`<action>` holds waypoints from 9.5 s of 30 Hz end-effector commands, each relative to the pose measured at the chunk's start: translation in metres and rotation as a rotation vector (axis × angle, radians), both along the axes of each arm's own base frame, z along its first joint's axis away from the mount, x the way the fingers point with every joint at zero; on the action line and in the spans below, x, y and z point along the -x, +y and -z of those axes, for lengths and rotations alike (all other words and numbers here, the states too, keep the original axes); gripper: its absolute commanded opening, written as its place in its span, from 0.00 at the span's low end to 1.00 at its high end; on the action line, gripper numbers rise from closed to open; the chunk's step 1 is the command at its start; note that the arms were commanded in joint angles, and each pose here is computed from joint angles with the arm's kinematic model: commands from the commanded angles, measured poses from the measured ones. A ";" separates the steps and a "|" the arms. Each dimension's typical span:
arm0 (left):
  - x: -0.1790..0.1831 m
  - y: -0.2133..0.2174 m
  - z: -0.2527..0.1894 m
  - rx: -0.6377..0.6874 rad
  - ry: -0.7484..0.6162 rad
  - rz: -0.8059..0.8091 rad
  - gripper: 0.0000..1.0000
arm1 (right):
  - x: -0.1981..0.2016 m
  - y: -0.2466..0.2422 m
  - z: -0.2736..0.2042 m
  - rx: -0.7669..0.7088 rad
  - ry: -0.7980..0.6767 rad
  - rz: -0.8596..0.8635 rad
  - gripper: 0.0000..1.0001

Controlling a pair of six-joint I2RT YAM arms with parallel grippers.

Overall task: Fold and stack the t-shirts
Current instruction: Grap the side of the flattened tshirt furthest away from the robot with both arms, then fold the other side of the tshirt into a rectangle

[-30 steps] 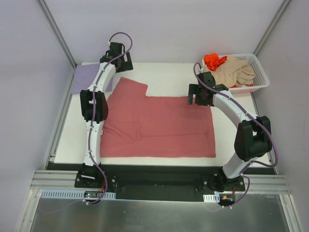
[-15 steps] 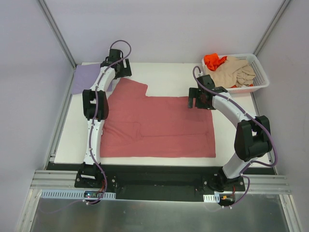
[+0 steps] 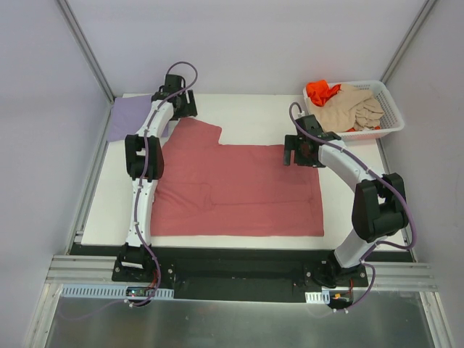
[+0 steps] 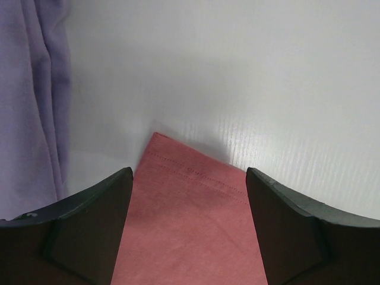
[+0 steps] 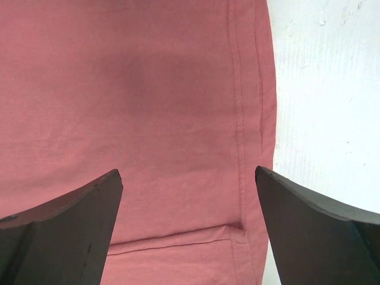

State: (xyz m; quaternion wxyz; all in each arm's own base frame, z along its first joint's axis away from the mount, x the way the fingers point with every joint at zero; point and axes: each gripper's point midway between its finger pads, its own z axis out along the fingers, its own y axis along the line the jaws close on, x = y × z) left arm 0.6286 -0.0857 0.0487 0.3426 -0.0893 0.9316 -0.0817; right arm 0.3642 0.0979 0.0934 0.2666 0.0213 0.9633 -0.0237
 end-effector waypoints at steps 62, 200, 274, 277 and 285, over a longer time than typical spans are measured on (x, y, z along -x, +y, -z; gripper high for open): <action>0.049 -0.013 0.032 -0.081 0.211 0.021 0.00 | -0.141 -0.028 0.049 0.160 -0.077 0.403 0.70; 0.396 0.018 -0.031 0.035 -0.069 -0.185 0.00 | 0.065 0.000 0.031 -0.206 -0.056 0.105 0.01; 0.410 -0.071 0.003 0.386 0.382 0.126 0.98 | 0.100 0.043 0.053 -0.434 0.100 -0.080 0.96; 0.432 -0.087 -0.006 0.432 0.385 0.214 0.99 | 0.101 0.038 0.056 -0.415 0.103 -0.063 0.96; 0.477 -0.116 -0.044 0.565 0.341 0.394 0.99 | 0.106 0.022 0.061 -0.348 0.120 -0.024 0.96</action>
